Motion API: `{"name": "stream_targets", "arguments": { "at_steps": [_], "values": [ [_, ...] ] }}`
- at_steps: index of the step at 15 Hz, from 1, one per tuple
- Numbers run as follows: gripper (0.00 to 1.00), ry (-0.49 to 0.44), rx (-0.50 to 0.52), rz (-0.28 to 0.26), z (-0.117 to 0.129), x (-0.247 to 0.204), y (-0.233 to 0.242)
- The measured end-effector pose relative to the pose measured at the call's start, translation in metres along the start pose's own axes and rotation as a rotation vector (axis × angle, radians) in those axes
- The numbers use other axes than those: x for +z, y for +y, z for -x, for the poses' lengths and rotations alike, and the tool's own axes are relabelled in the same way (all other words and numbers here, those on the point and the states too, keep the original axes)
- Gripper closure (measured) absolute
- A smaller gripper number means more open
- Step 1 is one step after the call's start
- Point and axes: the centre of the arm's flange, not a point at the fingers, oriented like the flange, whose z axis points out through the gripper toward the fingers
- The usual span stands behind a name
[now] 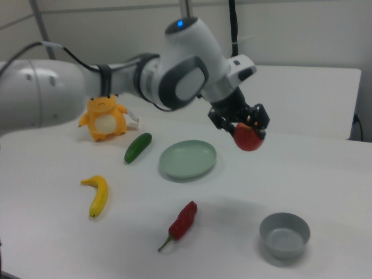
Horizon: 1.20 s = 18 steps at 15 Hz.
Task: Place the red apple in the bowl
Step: 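Lift the red apple and carry it toward the grey bowl, then lower the red apple into the grey bowl and open the gripper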
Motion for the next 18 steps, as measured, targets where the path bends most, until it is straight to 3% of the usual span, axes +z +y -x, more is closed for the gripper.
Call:
{"name": "stream_targets", "arguments": {
  "at_steps": [4,8,14,18],
  "values": [
    [0.20,-0.125,0.025,-0.057,0.027,-0.050,0.014],
    [0.20,-0.183,-0.034,-0.073,0.076,-0.063,0.059],
    [0.20,-0.201,-0.176,-0.124,0.132,-0.027,0.106],
    [0.20,-0.138,-0.224,-0.049,0.145,0.027,0.108]
  ]
}}
